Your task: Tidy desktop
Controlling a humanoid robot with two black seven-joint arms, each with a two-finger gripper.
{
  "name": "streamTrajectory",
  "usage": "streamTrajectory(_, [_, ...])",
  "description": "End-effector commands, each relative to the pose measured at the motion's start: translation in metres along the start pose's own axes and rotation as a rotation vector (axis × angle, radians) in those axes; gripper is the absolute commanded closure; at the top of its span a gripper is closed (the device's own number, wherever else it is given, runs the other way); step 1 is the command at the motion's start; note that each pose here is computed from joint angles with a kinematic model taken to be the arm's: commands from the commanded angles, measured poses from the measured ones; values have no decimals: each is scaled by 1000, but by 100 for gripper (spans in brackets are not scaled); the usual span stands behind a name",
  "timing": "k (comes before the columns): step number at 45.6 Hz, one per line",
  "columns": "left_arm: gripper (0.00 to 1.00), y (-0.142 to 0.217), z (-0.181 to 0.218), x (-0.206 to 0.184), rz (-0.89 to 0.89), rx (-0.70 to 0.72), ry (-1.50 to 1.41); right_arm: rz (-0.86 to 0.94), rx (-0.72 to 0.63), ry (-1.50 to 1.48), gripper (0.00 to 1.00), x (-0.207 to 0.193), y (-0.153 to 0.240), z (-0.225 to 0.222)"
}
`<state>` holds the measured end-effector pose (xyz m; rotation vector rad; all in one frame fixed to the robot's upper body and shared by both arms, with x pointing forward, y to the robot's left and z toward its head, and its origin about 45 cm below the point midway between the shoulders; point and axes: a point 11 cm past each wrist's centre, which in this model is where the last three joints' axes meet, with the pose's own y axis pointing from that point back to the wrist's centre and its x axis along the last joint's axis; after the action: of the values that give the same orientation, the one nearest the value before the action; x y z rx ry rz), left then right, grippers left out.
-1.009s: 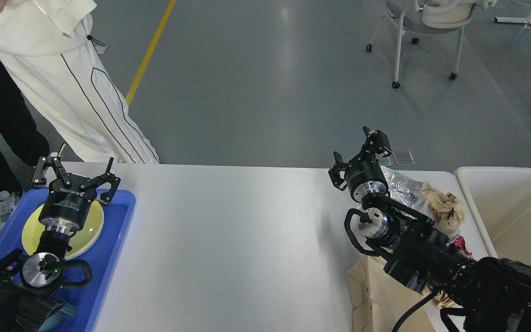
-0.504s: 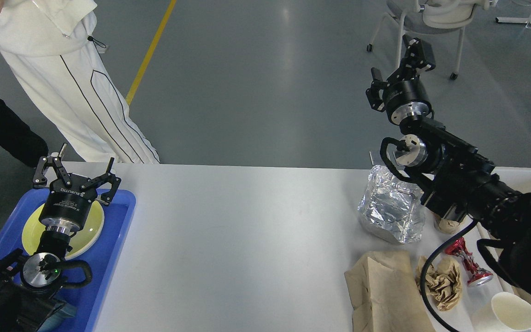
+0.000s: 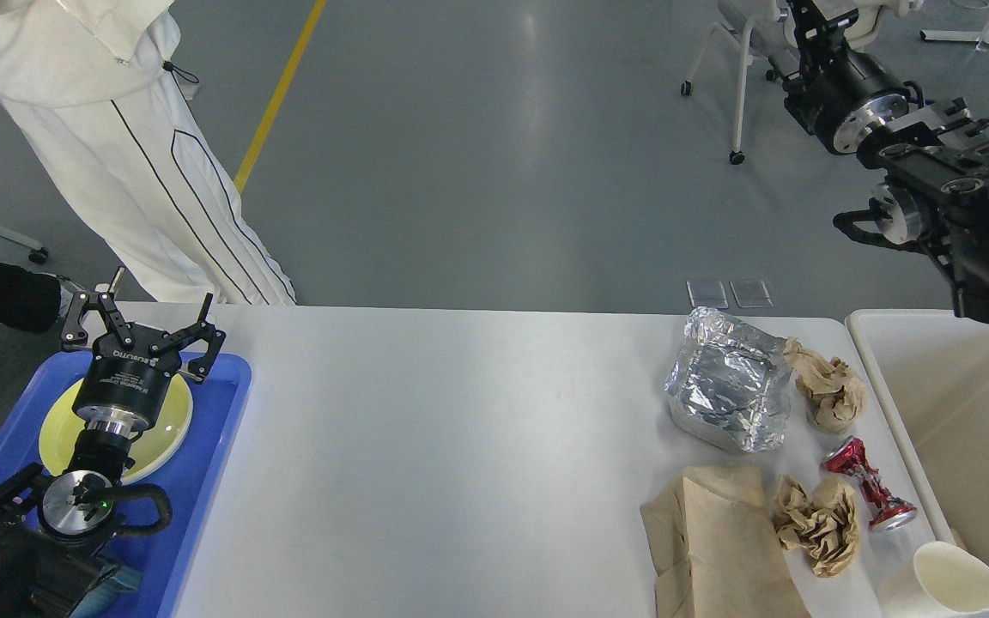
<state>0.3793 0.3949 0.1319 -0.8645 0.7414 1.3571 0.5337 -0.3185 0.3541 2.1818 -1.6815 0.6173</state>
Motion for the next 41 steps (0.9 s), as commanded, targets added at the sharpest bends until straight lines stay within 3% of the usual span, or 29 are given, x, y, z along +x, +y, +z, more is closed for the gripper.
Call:
streamTrajectory(1, [3, 0, 0, 0, 0, -1, 0, -115, -95, 138, 0, 9, 20, -1])
streamTrajectory(13, [3, 0, 0, 0, 0, 0, -1, -227, -181, 233, 0, 12, 34, -2])
streamTrajectory(31, [3, 0, 0, 1, 2, -1, 0, -661, -272, -113, 0, -42, 78, -15])
streamTrajectory(35, [3, 0, 0, 0, 0, 1, 0, -807, -363, -93, 0, -58, 93, -5])
streamTrajectory(41, [3, 0, 0, 0, 1, 0, -1, -1033, -709, 225, 0, -75, 136, 34])
